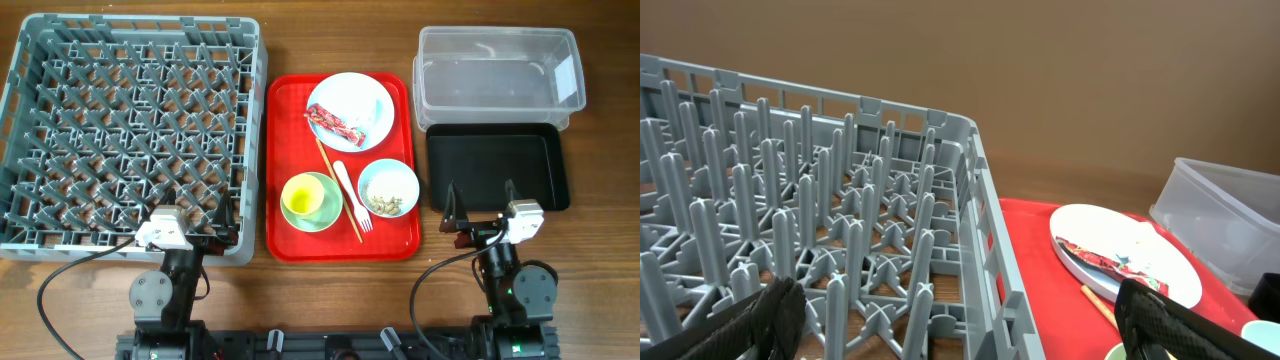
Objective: Sort waste into correct bins and load items into the dishwasher rack
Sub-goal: 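Move the right gripper over the white plate toward the red wrapper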
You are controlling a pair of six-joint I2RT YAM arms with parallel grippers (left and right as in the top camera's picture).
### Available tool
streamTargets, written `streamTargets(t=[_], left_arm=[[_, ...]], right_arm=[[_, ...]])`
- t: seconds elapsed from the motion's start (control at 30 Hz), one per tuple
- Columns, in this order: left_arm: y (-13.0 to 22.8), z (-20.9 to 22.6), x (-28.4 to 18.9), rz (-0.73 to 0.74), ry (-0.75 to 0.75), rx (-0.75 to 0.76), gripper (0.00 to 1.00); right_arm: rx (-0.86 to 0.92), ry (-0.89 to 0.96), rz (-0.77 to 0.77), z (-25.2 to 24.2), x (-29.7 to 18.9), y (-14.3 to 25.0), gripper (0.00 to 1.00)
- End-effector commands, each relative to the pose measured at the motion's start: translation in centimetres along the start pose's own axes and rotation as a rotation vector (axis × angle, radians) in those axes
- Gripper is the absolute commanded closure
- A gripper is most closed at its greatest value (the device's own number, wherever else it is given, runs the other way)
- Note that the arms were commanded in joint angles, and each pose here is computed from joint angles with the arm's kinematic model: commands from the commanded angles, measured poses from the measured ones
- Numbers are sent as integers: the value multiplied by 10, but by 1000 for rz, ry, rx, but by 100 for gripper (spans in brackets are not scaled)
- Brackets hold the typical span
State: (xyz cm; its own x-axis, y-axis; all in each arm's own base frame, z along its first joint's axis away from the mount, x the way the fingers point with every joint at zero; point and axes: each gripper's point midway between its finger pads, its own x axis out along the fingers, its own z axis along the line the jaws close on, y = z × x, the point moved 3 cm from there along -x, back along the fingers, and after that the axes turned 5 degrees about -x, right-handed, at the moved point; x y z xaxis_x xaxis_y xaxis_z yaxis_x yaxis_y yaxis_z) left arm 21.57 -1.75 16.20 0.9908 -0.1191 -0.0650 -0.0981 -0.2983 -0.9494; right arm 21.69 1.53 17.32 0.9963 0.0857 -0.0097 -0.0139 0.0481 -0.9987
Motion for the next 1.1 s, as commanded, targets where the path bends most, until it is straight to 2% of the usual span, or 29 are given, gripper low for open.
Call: streamTargets(t=[0.0,0.13,0.37,0.47,0.6,0.67,0.73,0.83,0.97,1.07], left_arm=[[0,-4,-1,23,19,-6,0],[-9,-4,-3,103,-31,-32,0],[-47,-14,10,288,-98,-52,0],[-65,-13,17,431,-180,-57,0],[-80,-17,25,566,-223,-65,0],[-78,-16,28,594,-231,-68,0],[-75,-16,28,608,-236,-69,0],[-75,-16,28,610,-236,-69,0],[-75,-16,28,609,-236,-69,0],[-76,-16,29,603,-234,-69,0]], right_arm=[[86,-3,-9,0,-2,-11,0],[93,-16,18,4,-4,-34,0],[103,-64,241,14,15,-68,0],[61,-141,393,25,39,-83,0],[22,-144,587,24,65,-106,0],[12,-152,638,24,75,-117,0],[107,-188,664,33,85,-121,0],[138,-311,636,50,92,-126,0],[103,-287,649,56,103,-127,0],[59,-259,665,74,118,-143,0]])
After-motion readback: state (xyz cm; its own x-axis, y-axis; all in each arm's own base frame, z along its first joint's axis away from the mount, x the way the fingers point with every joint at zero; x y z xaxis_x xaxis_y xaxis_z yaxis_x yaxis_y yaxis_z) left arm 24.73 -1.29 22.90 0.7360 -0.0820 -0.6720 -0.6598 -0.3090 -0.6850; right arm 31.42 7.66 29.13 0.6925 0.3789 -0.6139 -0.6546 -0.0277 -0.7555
